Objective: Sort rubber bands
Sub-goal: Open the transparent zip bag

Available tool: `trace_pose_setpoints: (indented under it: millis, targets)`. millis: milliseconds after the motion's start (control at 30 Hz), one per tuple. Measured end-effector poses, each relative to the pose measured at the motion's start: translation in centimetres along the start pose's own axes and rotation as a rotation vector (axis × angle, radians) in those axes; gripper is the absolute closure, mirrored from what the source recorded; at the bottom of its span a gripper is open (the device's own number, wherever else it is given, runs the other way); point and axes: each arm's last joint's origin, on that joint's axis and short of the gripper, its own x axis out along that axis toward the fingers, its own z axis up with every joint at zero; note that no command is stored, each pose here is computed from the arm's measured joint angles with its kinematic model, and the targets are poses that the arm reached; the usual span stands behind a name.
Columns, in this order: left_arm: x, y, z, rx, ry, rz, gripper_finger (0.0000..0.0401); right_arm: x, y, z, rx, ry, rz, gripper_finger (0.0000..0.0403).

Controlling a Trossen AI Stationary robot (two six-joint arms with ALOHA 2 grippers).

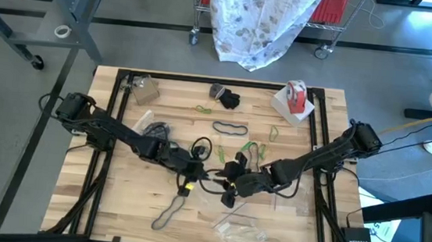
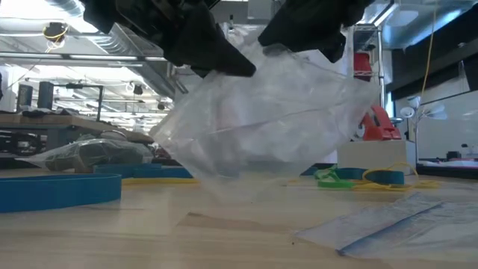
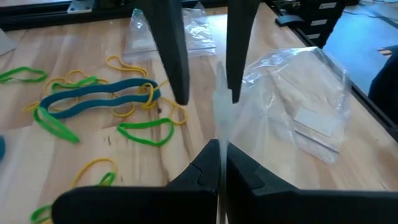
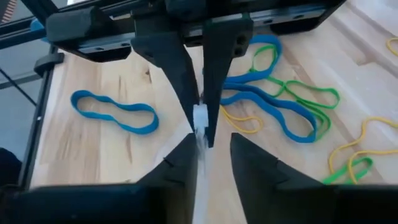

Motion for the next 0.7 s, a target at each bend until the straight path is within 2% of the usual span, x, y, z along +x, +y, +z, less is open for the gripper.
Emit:
trace_pose_setpoints:
  millis: [300, 500, 700]
  targets:
    - [0.0, 0.0, 0.1, -0.034, -0.006, 0.000, 0.0401, 0.1, -0.2, 0.1, -0.045, -0.012, -0.020, 0.0398]
    - [-0.1, 0.3, 0.1, -0.140, -0.004, 0.008, 0.0398, 0.1, -0.3, 0.1, -0.078, -0.025, -0.052, 0.0401]
    - [-1.4, 1.2, 1.1, -0.218, -0.028, 0.011, 0.0350, 0.1, -0.5, -0.1, -0.091, 0.003, -0.062, 0.0402]
